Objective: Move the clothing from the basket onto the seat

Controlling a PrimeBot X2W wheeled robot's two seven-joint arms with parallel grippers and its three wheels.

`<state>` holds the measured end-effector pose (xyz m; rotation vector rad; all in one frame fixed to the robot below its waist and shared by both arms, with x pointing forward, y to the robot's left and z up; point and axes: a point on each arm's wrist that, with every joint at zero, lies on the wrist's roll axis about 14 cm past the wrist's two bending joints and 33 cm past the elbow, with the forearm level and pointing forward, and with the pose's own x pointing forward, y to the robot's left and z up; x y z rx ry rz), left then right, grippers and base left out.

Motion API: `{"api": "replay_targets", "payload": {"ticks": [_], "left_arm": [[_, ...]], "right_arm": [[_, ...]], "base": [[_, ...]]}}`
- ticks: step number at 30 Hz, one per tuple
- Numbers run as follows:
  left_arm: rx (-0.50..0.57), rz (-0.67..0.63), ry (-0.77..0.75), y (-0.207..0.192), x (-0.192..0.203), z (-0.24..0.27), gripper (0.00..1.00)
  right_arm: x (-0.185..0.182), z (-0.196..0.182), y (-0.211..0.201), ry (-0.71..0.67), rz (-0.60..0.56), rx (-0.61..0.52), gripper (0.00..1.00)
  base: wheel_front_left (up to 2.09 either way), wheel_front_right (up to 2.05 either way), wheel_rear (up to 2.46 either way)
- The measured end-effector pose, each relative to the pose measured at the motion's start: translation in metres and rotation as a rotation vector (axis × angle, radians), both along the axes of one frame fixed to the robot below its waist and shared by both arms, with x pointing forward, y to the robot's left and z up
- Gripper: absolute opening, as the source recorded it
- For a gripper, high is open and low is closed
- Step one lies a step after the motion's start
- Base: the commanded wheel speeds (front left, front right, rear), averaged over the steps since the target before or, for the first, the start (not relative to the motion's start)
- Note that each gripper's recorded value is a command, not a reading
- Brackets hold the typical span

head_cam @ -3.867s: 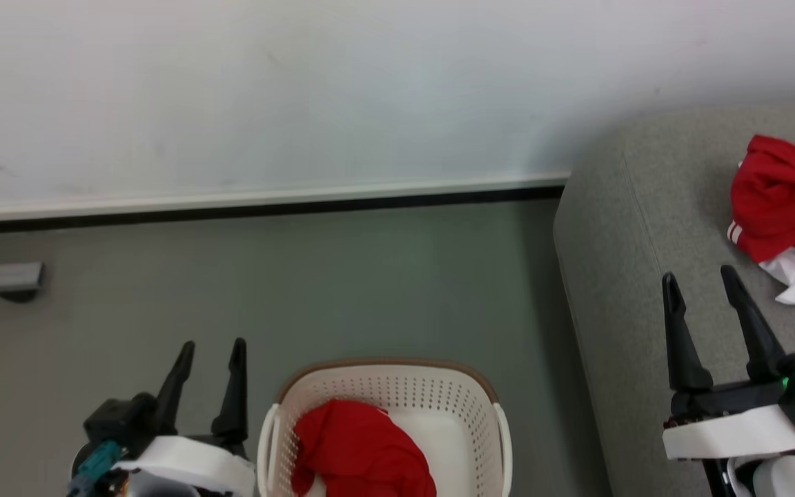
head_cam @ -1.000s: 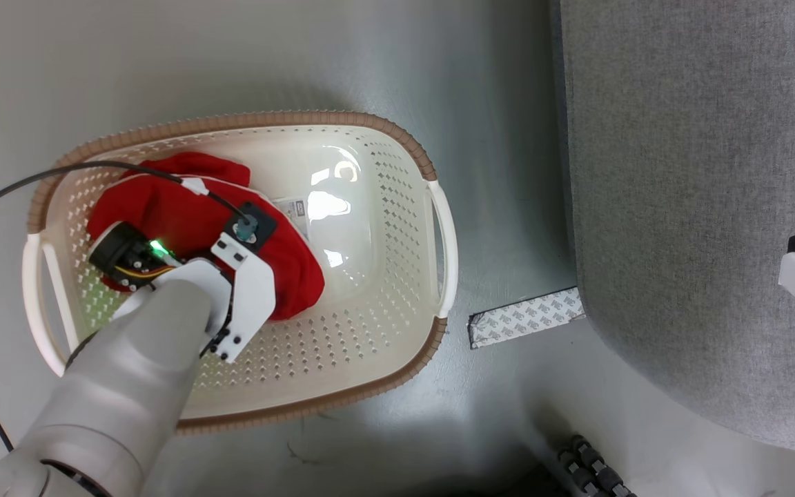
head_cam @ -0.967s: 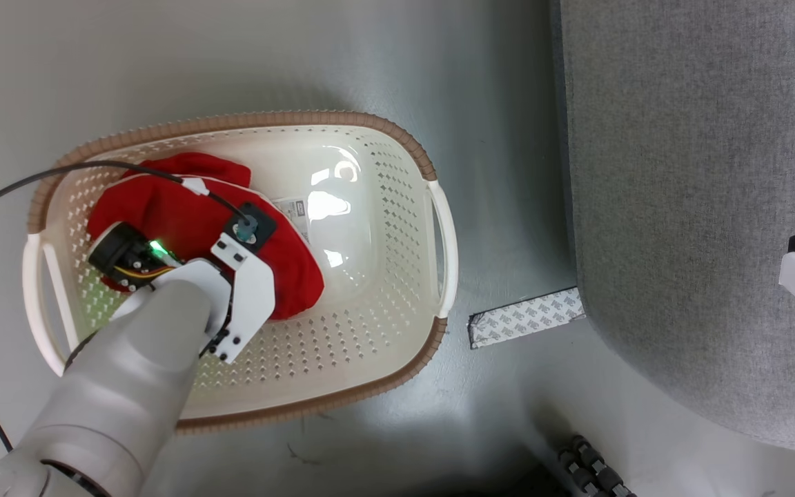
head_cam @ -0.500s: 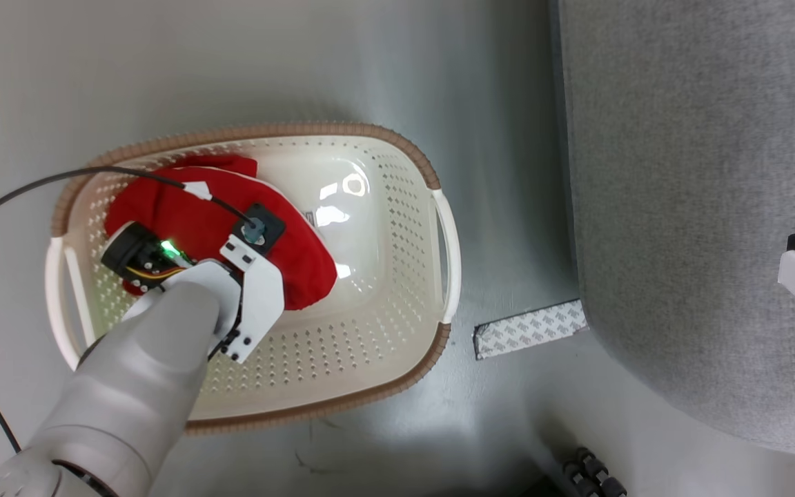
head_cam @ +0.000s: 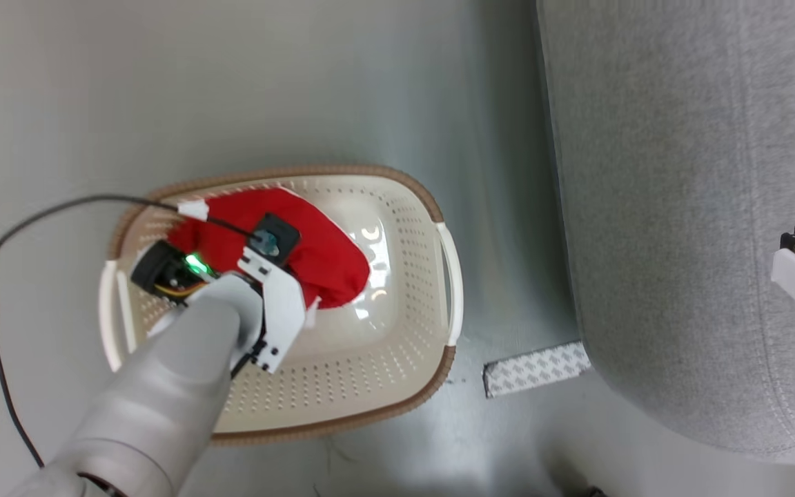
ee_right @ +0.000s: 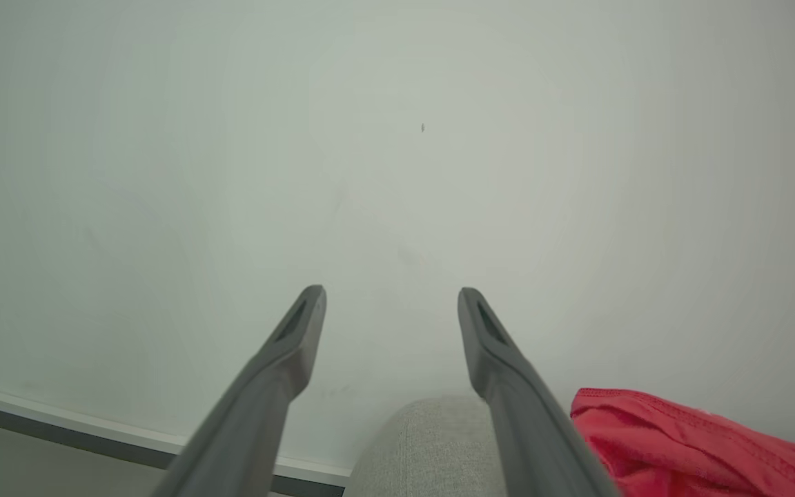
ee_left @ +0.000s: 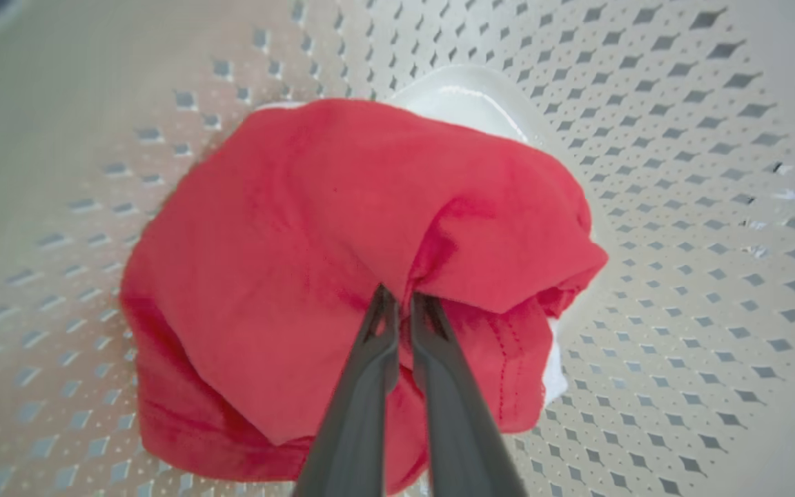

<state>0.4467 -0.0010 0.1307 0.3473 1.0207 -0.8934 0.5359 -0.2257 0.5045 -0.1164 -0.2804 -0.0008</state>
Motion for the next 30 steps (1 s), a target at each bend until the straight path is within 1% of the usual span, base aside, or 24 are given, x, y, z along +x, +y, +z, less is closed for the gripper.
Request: {"api": "replay_targets", "payload": {"ticks": [11,17,22,24,30], "left_arm": [[-0.100,0.099,-0.102,-0.004,0.004,0.068,0.00],[-0.174,0.150,-0.188,-0.005,0.003,0.113,0.00],[-0.244,0.186,-0.275,-0.006,0.005,0.154,0.00],[-0.278,0.202,-0.324,-0.007,0.006,0.178,0.00],[-0.366,0.247,-0.414,-0.009,0.006,0.228,0.00]], "right_arm": [[-0.018,0.044,0.003,-0.063,0.012,0.026,1.00],[-0.034,0.064,0.012,-0.080,0.039,0.067,1.00],[-0.050,0.082,0.012,-0.103,0.047,0.077,1.00],[-0.060,0.093,0.012,-0.120,0.050,0.091,1.00],[-0.078,0.108,0.017,-0.142,0.069,0.115,1.00]], "base": [[0.00,0.00,0.00],[0.00,0.00,0.00],[0.00,0.00,0.00],[0.00,0.00,0.00],[0.00,0.00,0.00]]}}
